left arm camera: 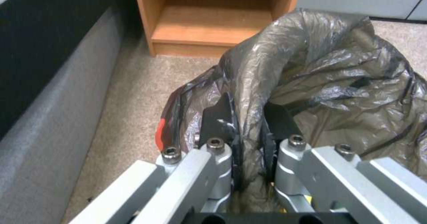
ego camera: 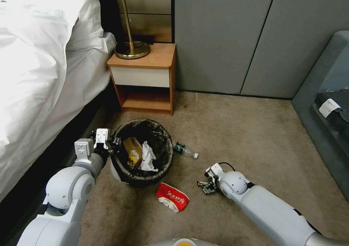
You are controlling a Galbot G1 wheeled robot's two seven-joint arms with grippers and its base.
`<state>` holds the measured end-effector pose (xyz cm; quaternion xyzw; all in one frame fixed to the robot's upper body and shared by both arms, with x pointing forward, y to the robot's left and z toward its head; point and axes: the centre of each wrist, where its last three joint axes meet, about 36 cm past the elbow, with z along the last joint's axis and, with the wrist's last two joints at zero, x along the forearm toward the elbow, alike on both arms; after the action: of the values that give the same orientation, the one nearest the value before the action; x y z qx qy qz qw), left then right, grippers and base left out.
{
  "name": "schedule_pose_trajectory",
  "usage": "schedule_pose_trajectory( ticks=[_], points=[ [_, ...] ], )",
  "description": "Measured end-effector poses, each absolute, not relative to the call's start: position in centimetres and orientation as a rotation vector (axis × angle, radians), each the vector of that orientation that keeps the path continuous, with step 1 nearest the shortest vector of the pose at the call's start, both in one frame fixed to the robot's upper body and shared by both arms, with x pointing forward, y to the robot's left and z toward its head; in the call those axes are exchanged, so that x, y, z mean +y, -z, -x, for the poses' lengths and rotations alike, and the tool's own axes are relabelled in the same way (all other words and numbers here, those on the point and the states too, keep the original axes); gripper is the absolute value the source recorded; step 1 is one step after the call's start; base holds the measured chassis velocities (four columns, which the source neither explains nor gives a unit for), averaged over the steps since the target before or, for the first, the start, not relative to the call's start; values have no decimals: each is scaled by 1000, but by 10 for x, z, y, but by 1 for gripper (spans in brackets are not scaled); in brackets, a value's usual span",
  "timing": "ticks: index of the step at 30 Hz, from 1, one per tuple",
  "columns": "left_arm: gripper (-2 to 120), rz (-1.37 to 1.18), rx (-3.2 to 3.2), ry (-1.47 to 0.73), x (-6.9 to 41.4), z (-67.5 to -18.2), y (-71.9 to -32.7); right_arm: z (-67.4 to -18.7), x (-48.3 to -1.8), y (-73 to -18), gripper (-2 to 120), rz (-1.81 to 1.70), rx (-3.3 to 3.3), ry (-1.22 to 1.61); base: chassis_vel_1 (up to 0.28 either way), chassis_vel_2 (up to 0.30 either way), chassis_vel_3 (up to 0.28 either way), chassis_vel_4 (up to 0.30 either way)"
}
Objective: Pick up the trash bin, then pick up the garbage from the floor and place it into the trash bin.
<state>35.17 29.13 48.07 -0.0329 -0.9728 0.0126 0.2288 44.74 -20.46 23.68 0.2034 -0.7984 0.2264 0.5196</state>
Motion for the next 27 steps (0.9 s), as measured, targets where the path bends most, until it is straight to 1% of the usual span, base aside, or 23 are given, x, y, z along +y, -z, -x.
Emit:
schedule_pose_trajectory(
  ticks=[4, 6, 11, 13, 15, 17, 19, 21, 22, 24, 25, 27],
  points=[
    [5, 90, -2678, -36, 291, -352, -480, -446, -206, -237, 91, -493, -1913, -542, 0, 0, 0, 0],
    [5, 90, -2678, -38, 291, -352, -480, -445, -206, -237, 84, -495, -1912, -543, 0, 0, 0, 0],
    [5, 91, -2677, -38, 291, -352, -479, -442, -204, -237, 83, -501, -1914, -555, 0, 0, 0, 0],
    [5, 91, -2677, -36, 291, -352, -480, -440, -203, -239, 78, -510, -1915, -557, 0, 0, 0, 0],
    [5, 91, -2678, -36, 291, -353, -480, -440, -202, -239, 76, -513, -1915, -559, 0, 0, 0, 0],
    [5, 93, -2679, -37, 290, -353, -480, -438, -200, -241, 68, -524, -1917, -564, 0, 0, 0, 0],
    [5, 94, -2680, -38, 290, -353, -480, -438, -199, -242, 67, -527, -1917, -564, 0, 0, 0, 0],
    [5, 94, -2679, -40, 290, -354, -480, -436, -198, -244, 59, -535, -1918, -562, 0, 0, 0, 0],
    [5, 94, -2679, -40, 290, -354, -480, -436, -198, -244, 59, -535, -1918, -562, 0, 0, 0, 0],
    [5, 95, -2679, -41, 289, -354, -480, -434, -194, -244, 47, -547, -1916, -562, 0, 0, 0, 0],
    [5, 95, -2679, -41, 289, -354, -480, -434, -194, -244, 47, -547, -1916, -562, 0, 0, 0, 0],
    [5, 95, -2679, -42, 289, -354, -479, -431, -191, -244, 36, -554, -1914, -560, 0, 0, 0, 0]
  ],
)
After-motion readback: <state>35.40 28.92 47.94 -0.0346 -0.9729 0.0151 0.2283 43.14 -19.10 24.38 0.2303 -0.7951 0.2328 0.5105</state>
